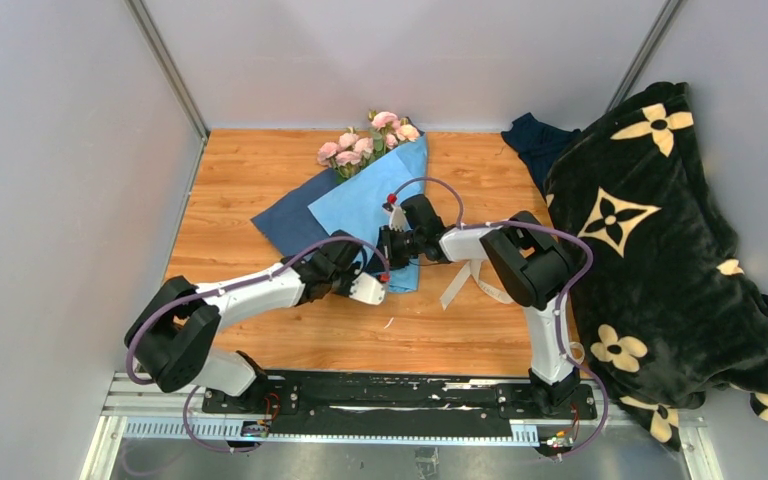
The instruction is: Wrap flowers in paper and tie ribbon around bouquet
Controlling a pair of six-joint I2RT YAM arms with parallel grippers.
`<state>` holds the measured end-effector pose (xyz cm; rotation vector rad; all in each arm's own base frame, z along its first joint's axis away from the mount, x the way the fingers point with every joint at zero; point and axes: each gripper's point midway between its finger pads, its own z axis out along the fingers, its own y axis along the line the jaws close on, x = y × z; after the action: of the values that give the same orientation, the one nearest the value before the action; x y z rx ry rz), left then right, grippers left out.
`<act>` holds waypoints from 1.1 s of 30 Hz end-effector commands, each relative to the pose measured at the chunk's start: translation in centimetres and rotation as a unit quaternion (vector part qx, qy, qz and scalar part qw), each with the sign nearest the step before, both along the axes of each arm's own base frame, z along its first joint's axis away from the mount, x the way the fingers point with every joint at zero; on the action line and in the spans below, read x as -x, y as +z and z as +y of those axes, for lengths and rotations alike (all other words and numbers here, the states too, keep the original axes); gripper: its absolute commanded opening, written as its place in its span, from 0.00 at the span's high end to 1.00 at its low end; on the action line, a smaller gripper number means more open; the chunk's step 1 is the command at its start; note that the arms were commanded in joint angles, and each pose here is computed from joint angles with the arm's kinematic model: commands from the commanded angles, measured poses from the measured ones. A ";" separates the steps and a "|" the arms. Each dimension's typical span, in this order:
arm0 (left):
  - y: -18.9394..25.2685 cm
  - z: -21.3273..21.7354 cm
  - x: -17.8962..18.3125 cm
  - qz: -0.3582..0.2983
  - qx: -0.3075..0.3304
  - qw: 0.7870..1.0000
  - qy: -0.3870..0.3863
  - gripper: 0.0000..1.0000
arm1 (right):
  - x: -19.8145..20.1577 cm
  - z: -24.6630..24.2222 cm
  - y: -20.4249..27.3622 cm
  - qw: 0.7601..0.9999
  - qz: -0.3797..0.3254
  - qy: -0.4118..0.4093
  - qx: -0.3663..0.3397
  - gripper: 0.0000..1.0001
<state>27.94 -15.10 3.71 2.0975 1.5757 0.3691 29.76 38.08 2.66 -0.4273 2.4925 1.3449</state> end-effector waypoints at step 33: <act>1.8 -8.7 -2.6 -0.070 -0.059 0.986 -0.142 1.00 | -3.8 -13.8 3.2 0.970 -0.028 -0.227 0.085 0.62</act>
<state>30.91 -23.58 6.58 2.2443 1.2137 0.5165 32.60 30.05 9.54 0.0087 2.3345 1.2361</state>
